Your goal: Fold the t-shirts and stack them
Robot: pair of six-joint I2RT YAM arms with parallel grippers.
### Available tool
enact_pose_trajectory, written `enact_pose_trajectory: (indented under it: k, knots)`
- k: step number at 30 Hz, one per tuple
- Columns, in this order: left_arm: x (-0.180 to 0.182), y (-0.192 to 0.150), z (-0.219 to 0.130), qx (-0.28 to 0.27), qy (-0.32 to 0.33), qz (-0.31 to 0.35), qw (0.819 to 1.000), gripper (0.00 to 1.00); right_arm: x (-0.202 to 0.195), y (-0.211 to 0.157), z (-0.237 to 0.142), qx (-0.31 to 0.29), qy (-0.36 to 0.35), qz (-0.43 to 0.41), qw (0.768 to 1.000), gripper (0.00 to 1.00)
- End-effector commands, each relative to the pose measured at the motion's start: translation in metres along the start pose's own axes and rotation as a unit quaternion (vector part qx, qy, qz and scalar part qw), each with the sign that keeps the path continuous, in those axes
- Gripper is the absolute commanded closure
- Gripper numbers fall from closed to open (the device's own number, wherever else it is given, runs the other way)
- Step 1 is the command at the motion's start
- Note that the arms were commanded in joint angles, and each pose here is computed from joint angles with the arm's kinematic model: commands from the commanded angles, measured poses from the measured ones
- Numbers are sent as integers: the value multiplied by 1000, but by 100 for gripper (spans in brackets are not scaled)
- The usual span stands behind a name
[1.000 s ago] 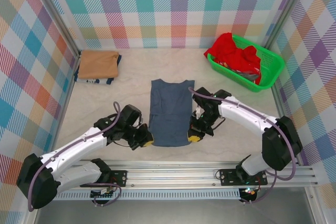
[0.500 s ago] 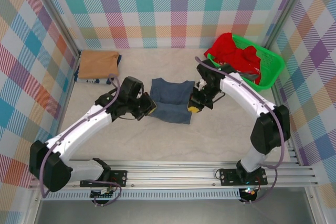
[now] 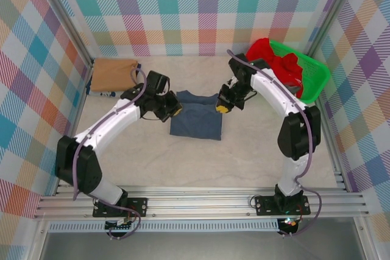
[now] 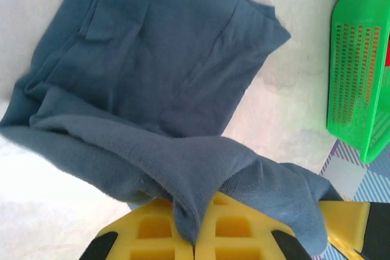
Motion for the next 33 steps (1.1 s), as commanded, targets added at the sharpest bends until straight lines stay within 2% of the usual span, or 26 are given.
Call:
enact_pose_trajectory:
  k: [1, 5, 10, 11, 14, 15, 17, 19, 23, 27, 33]
  knots:
    - [-22, 22, 12, 1, -21, 22, 1000, 98, -4, 21, 2, -9, 2, 7, 1000, 100]
    - [-37, 45, 35, 5, -12, 32, 999, 98, -5, 46, 6, -20, 0, 18, 1000, 100]
    - [-35, 71, 60, 1, -1, 16, 1000, 98, -6, 75, 11, -32, -1, 32, 999, 100]
    - [-33, 75, 66, 4, 3, 13, 1000, 97, -7, 81, 13, -34, 0, 35, 999, 100]
    - [-33, 91, 86, 6, -1, 13, 1000, 84, -10, 100, 30, -32, 7, 40, 999, 99]
    - [-34, 96, 91, 7, -6, 14, 1000, 78, -11, 106, 35, -34, 10, 38, 999, 93]
    - [-39, 106, 97, 0, -19, 24, 1000, 57, -13, 116, 45, -44, 12, 31, 999, 70]
    - [-45, 112, 91, -23, -20, 40, 999, 48, -16, 123, 42, -66, 3, 17, 998, 61]
    - [-45, 113, 65, -64, -23, 34, 997, 44, -7, 117, 11, -124, -7, -27, 992, 50]
    - [-26, 97, 40, -83, -20, 25, 996, 36, -11, 93, -9, -145, -18, -41, 988, 48]
    - [14, 77, 58, 0, -13, 55, 998, 28, -49, 56, 20, -108, -27, -22, 994, 49]
Point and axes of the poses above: each hand's point on the last joint's axis, 136 mm out from that joint toward the fingers, its own z axis out along the fingers, its own x axis along the line the jaws close on, y = z × x, the point moved 10 cm from there along -z, back along the fingers, and after that the axes turned 6 degrees about -z, right-handed, at the moved point
